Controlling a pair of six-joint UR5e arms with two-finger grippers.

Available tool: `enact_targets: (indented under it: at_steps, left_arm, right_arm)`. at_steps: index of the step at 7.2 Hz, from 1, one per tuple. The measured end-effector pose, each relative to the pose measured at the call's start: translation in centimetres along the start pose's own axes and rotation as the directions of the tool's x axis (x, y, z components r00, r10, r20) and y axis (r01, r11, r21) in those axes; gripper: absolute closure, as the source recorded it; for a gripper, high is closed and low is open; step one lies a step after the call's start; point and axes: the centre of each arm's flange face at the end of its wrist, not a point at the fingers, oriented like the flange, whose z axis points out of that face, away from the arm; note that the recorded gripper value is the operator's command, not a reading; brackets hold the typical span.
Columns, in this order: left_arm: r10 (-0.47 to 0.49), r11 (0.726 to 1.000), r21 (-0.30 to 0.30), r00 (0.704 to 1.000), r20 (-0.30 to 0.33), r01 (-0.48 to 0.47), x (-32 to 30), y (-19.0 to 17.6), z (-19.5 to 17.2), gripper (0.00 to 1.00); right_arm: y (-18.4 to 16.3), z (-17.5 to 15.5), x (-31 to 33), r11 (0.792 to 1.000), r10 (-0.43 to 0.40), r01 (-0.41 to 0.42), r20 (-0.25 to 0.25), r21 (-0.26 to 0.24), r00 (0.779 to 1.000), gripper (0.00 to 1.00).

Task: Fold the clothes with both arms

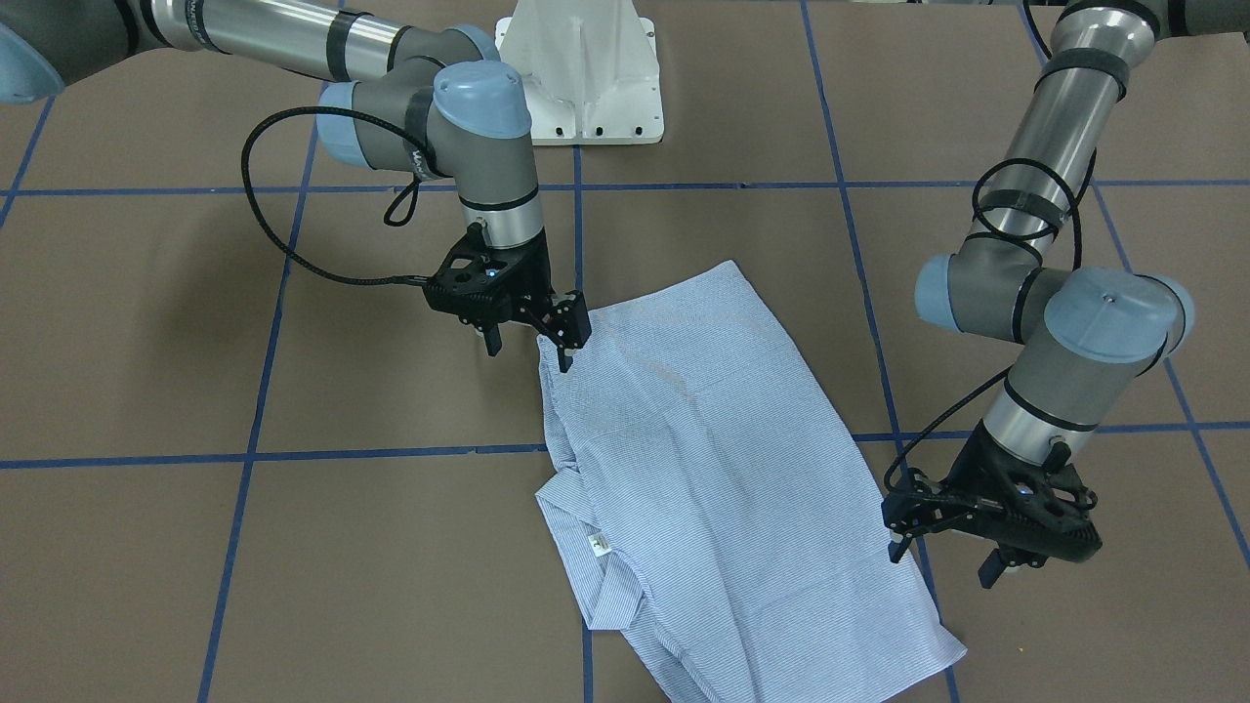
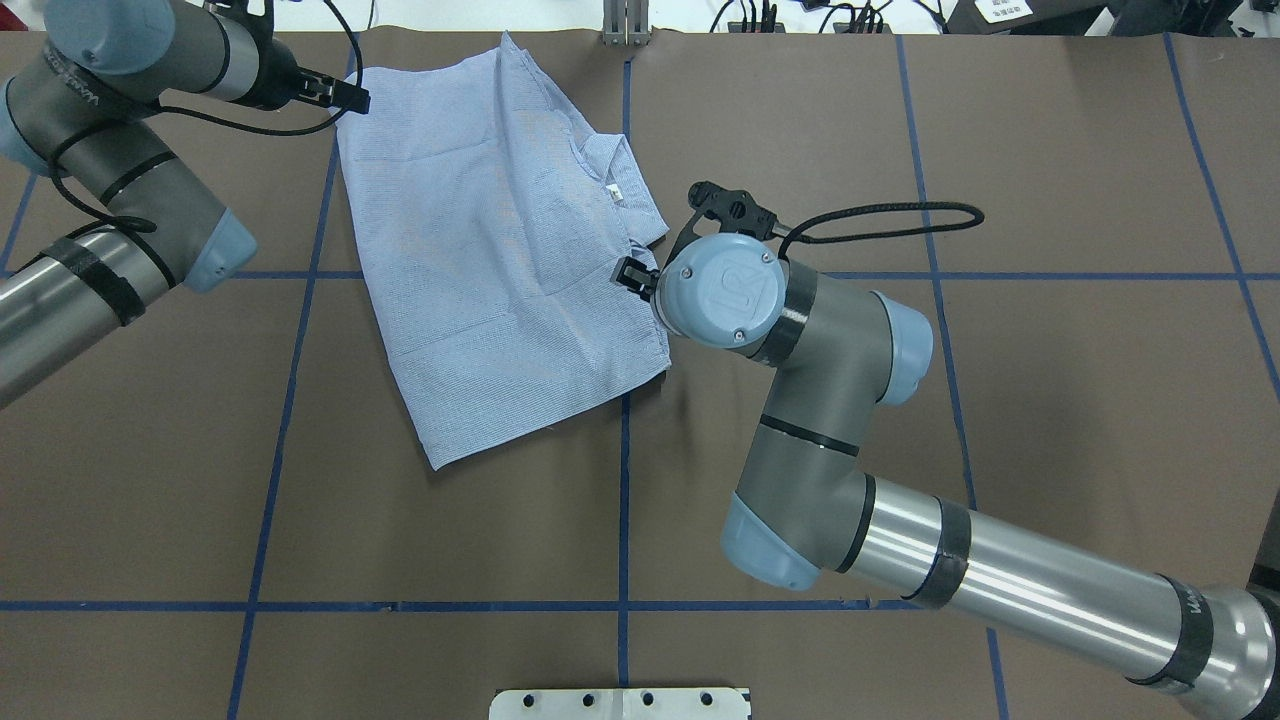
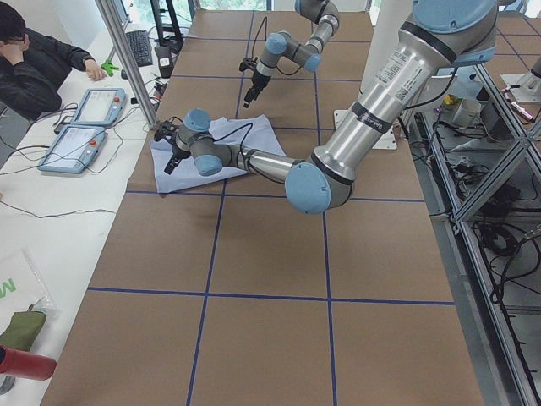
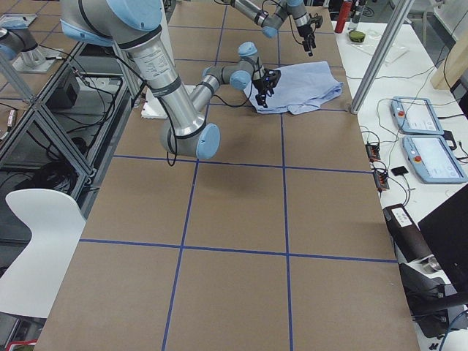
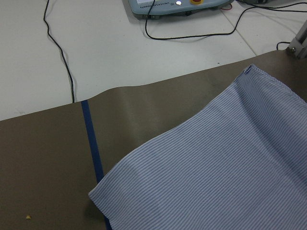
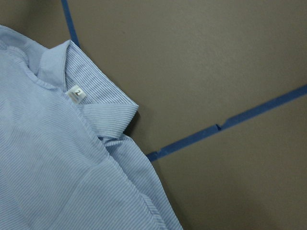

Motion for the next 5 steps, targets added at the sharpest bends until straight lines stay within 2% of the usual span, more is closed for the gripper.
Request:
enact_targets:
  at_steps: [2,5]
  left_arm:
    - [-0.016,1.0,-0.001,1.0,-0.005,0.016,0.2,0.6,0.0,0.0]
    - [-0.036,0.999,-0.008,0.999,-0.001,0.036,-0.3,1.4,0.1,0.0]
  right_arm:
    - [4.3,0.9,0.6,0.996,0.093,-0.093,-0.01,0.006,0.996,0.11]
    - [6.0,2.2,0.7,0.992,0.123,-0.123,-0.017,0.031,0.992,0.14]
